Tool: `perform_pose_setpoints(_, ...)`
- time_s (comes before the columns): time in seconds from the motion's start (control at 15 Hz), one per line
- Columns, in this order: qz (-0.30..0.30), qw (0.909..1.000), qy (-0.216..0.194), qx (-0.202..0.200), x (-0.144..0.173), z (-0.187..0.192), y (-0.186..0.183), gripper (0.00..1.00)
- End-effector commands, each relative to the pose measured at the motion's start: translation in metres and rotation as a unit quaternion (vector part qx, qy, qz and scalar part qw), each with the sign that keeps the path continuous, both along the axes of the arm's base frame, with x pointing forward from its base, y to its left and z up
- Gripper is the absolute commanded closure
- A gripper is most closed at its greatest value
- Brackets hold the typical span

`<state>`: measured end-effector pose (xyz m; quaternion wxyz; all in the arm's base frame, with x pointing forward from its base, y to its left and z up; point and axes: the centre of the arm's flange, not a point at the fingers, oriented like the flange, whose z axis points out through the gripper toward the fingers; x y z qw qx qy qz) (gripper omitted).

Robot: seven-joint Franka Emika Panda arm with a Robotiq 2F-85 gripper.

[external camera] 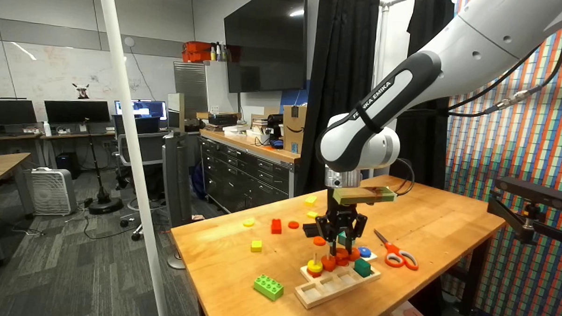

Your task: Put the orange circle onto the wooden object.

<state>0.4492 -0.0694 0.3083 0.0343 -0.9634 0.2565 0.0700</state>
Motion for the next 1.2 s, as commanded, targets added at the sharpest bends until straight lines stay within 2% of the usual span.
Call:
perform_pose_setpoints(0.0, -0.004, 0.9999, -0.006, 0.010, 0.005, 0.000, -0.004, 0.82)
perform_pose_setpoints(0.13, -0.007, 0.9999, -0.006, 0.011, 0.005, -0.001, -0.005, 0.82)
perform_pose_setpoints(0.2, -0.012, 0.9998, -0.005, 0.012, 0.006, -0.001, -0.005, 0.32)
perform_pose_setpoints(0.33, -0.015, 0.9998, -0.005, 0.015, 0.006, -0.001, -0.005, 0.25)
perform_pose_setpoints(0.53, -0.019, 0.9997, -0.004, 0.015, 0.004, -0.001, -0.006, 0.02)
perform_pose_setpoints(0.8, -0.020, 0.9996, -0.016, 0.009, 0.001, 0.019, -0.009, 0.00)
perform_pose_setpoints(0.93, -0.024, 0.9990, -0.036, -0.001, -0.002, 0.043, -0.012, 0.00)
perform_pose_setpoints(1.13, -0.028, 0.9961, -0.084, -0.008, -0.016, 0.107, -0.020, 0.00)
